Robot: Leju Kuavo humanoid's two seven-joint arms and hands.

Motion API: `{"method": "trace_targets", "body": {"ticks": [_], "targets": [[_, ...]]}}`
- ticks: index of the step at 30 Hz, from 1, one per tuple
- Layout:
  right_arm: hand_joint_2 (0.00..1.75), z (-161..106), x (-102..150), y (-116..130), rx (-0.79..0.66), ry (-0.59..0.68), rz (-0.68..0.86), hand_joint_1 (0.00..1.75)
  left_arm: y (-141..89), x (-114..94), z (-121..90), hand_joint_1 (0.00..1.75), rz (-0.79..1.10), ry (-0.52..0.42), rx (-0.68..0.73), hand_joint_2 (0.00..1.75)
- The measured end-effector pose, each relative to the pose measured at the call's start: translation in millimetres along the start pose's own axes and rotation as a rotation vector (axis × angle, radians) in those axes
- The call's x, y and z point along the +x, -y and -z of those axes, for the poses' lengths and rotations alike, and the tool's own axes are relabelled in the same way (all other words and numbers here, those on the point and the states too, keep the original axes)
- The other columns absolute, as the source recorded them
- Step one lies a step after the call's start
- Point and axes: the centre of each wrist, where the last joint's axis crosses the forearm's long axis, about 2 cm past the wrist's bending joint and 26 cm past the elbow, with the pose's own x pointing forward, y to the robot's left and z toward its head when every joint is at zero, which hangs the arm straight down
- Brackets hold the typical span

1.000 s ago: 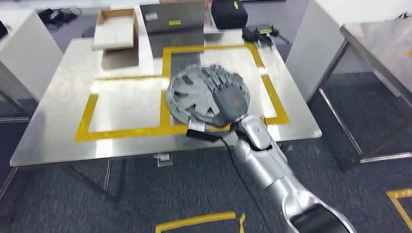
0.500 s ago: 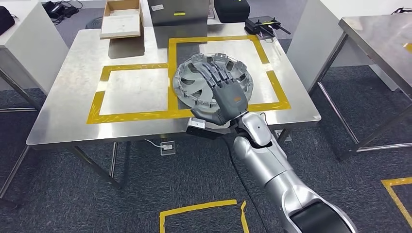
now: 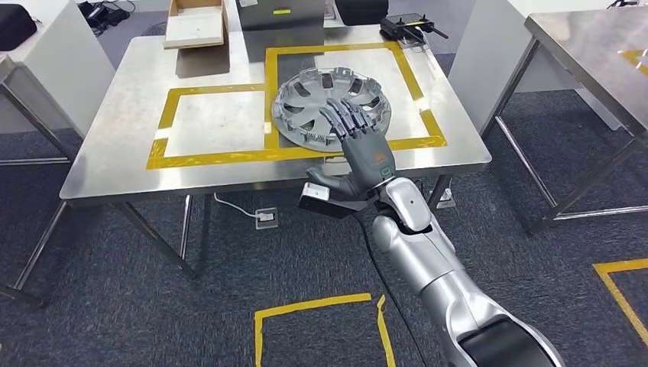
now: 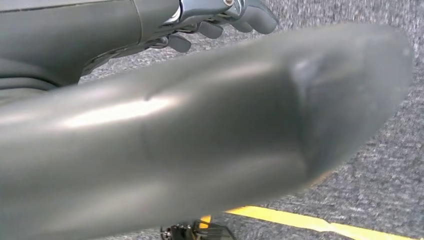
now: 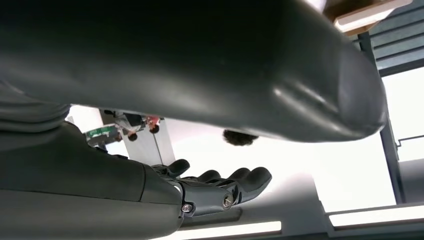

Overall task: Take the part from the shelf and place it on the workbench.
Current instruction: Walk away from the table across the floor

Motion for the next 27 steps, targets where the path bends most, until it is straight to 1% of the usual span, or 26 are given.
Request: {"method": "trace_targets", "body": {"ticks": [13, 19, 27], "targets": [[0.0, -13, -8, -5, 0.007, -0.041, 0.007, 0.0, 0, -1, -1, 0.0, 0.017, -0.026, -0.012, 0.0], [0.0, -15, -11, -4, -0.009, -0.065, -0.017, 0.0, 0, -1, -1, 0.0, 0.029, -0.021, -0.017, 0.0], [0.0, -23, -10, -11, 0.007, -0.087, -0.01, 0.0, -1, -1, 1, 0.0, 0.035, -0.02, -0.015, 0.0]]}}
